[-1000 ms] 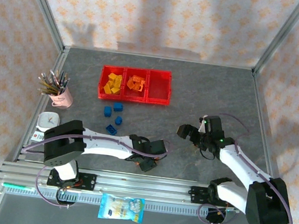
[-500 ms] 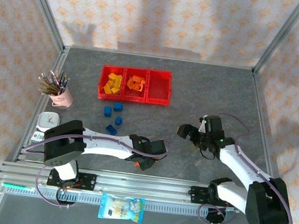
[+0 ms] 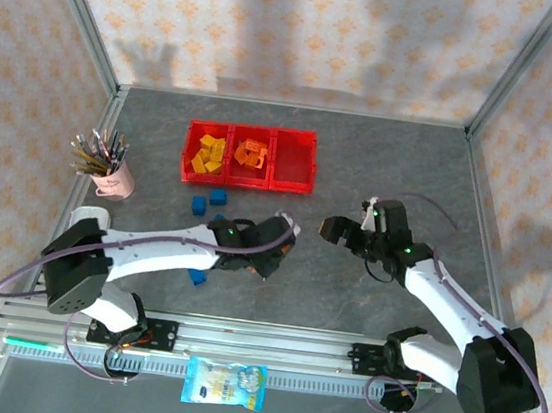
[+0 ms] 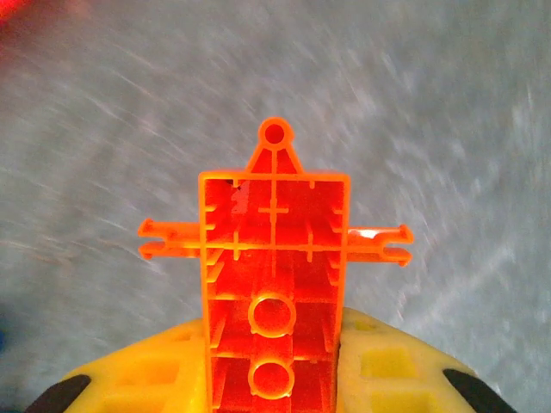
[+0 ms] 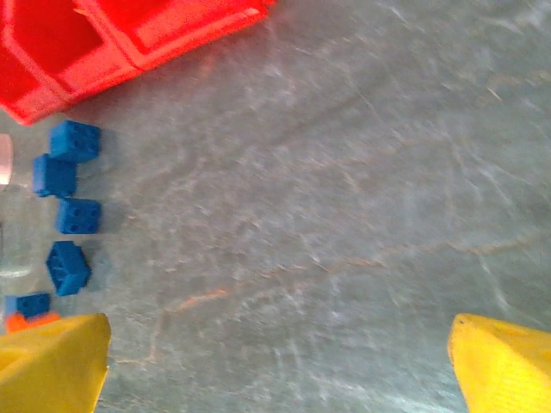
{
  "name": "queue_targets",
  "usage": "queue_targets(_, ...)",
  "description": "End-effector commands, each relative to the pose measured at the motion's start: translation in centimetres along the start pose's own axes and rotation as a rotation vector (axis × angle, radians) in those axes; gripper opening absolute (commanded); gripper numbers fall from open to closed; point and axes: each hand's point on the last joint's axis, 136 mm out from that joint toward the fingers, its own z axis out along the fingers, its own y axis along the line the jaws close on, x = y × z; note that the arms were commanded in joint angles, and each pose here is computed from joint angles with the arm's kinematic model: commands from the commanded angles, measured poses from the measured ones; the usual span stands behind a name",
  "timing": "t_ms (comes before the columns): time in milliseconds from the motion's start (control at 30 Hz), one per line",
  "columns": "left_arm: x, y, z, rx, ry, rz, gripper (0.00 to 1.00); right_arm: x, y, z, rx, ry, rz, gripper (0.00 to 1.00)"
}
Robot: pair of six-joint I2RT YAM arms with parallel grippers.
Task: Sort the legos into containers by color
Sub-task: Pick up the lego from the middle-left of the table, then place the lego in the container.
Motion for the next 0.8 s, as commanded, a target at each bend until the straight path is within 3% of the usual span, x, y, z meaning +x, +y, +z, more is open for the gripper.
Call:
queue_targets(0, -4.8, 4.0, -1.7, -0.1, -0.141, -0.166, 0.16, -2.2, 1.5, 0.0, 0.003, -0.062, -0.045, 1.0)
queue_targets(267, -11.8, 16.6, 1.3, -0.317, -0.26, -0.566, 0.16, -5.0, 3.5, 1.1, -0.015, -0.116, -0.05, 1.0)
queue_targets(567, -14.3, 23.8, 8.5, -0.413, -0.236, -0.738, 0.19, -5.9, 3.5, 1.8, 0.023, -0.127, -0.074, 1.0)
queue_targets(600, -14.4, 24.2, 8.8, -0.428, -0.228, -0.741, 0.23, -5.8, 3.5, 1.8, 0.025, -0.126, -0.076, 1.0)
queue_targets(667, -14.8, 24.8, 8.6, -0.447, -0.231, -0.742, 0.47, -5.8, 3.5, 1.8, 0.026, -0.123, -0.082, 1.0)
queue_targets(767, -16.2, 25.0, 7.1, -0.436, -0.29, -0.729, 0.56, -5.7, 3.7, 1.9, 0.03, -0.126, -0.099, 1.0)
